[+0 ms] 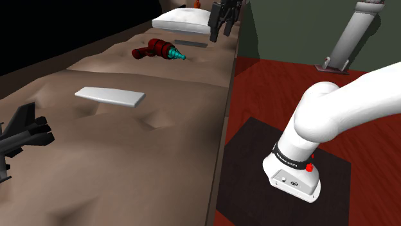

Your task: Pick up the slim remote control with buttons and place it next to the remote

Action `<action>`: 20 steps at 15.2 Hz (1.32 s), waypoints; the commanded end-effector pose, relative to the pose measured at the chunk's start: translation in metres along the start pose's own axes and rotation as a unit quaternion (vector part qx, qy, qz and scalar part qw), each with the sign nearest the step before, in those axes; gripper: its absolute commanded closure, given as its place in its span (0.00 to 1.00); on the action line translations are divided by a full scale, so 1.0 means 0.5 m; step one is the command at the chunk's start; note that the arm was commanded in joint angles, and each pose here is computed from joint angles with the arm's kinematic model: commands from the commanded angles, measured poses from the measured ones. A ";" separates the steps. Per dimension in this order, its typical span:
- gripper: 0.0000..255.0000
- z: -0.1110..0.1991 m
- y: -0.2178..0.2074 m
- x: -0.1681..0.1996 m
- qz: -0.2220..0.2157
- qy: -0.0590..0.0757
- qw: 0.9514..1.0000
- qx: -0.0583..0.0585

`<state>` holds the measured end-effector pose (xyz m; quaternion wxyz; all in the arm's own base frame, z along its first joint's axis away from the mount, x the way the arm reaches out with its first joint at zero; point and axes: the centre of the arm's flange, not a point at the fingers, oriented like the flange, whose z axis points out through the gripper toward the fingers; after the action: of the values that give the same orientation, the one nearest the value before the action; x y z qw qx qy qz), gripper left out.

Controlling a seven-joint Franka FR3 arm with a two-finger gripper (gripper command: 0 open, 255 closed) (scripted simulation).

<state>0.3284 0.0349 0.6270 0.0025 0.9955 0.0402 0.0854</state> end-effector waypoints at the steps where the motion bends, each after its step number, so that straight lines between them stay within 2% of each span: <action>1: 0.00 0.000 0.000 0.000 0.000 0.000 1.000 0.000; 10: 0.00 0.070 -0.180 0.156 -0.055 -0.030 0.998 0.003; 20: 0.00 0.157 -0.399 0.299 -0.116 -0.063 0.991 0.006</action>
<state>0.4658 0.2339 0.5771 0.0086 0.9883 0.1501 0.0248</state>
